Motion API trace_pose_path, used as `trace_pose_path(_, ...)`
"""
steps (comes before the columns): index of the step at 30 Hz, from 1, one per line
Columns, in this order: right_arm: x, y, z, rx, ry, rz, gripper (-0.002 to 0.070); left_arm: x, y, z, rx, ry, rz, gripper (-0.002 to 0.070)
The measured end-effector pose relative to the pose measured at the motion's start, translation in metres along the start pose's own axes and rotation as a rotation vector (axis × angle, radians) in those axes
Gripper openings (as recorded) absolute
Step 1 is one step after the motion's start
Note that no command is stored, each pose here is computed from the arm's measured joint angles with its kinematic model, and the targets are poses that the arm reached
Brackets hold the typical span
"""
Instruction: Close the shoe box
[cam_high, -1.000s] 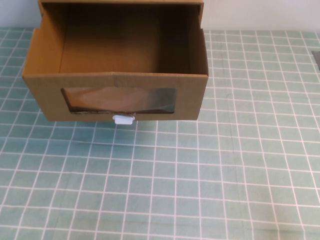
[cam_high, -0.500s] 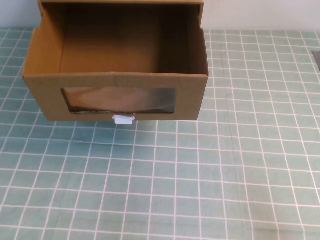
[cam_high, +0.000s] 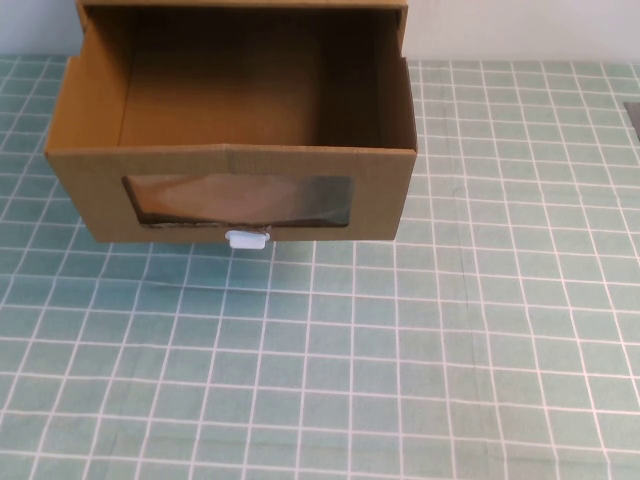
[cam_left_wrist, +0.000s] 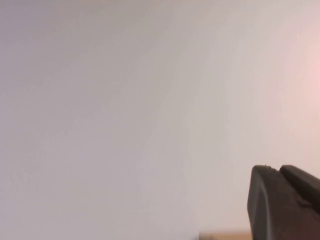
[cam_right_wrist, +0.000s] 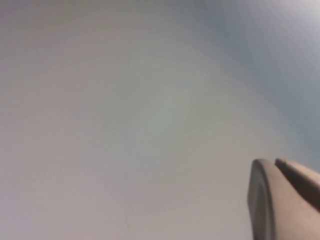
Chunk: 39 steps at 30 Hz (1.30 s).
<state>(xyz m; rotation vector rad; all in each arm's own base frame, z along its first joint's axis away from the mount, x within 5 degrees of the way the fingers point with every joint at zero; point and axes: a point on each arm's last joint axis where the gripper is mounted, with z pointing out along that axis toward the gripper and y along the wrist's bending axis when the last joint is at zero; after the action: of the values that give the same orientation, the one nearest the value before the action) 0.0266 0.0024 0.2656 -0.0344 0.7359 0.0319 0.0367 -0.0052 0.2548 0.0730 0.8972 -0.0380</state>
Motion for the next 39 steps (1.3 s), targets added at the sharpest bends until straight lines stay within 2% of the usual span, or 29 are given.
trace_pose_path(4, -0.011, -0.006, 0.002, 0.051, -0.095, 0.198, -0.0014, -0.014, 0.001, 0.0, -0.011, -0.147, -0.021, -0.0005)
trace_pose_path(7, -0.037, -0.01, 0.016, 0.082, -0.155, 0.333, -0.0014, -0.039, 0.006, 0.006, -0.051, -0.243, -0.074, -0.0005)
trace_pose_path(13, -0.134, -0.01, 0.052, 0.038, -0.244, 0.412, -0.0014, -0.119, 0.013, 0.023, -0.077, -0.396, -0.139, -0.0005)
trace_pose_path(15, -0.164, -0.01, 0.068, 0.025, -0.228, 0.431, -0.0014, -0.143, 0.015, 0.032, -0.078, -0.392, -0.166, -0.0005)
trace_pose_path(17, -0.18, -0.008, 0.087, 0.021, -0.137, 0.432, -0.0014, -0.157, 0.016, 0.049, -0.078, -0.318, -0.199, -0.0005)
trace_pose_path(21, -0.188, -0.005, 0.134, 0.034, 0.16, 0.393, -0.0014, -0.178, 0.015, 0.095, -0.055, -0.08, -0.239, -0.0005)
trace_pose_path(24, -0.158, -0.003, 0.174, 0.068, 0.509, 0.359, -0.0014, -0.181, 0.012, 0.137, -0.028, 0.171, -0.248, -0.0005)
trace_pose_path(28, -0.103, -0.001, 0.208, 0.051, 0.902, 0.22, -0.0014, -0.149, 0.009, 0.189, -0.007, 0.535, -0.23, -0.0005)
trace_pose_path(31, -0.067, 0.001, 0.222, 0.016, 1.062, 0.18, -0.0014, -0.115, 0.009, 0.22, -0.016, 0.641, -0.221, -0.0005)
trace_pose_path(34, -0.038, 0.01, 0.23, -0.025, 1.176, 0.28, -0.0014, -0.084, 0.007, 0.242, -0.023, 0.688, -0.301, -0.0005)
trace_pose_path(36, -0.024, 0.021, 0.233, -0.095, 1.234, 0.338, -0.0014, -0.069, 0.004, 0.255, -0.007, 0.725, -0.314, -0.0005)
trace_pose_path(39, -0.006, 0.041, 0.238, -0.332, 1.265, 0.286, -0.0014, -0.047, -0.001, 0.279, 0.063, 0.802, -0.304, -0.0005)
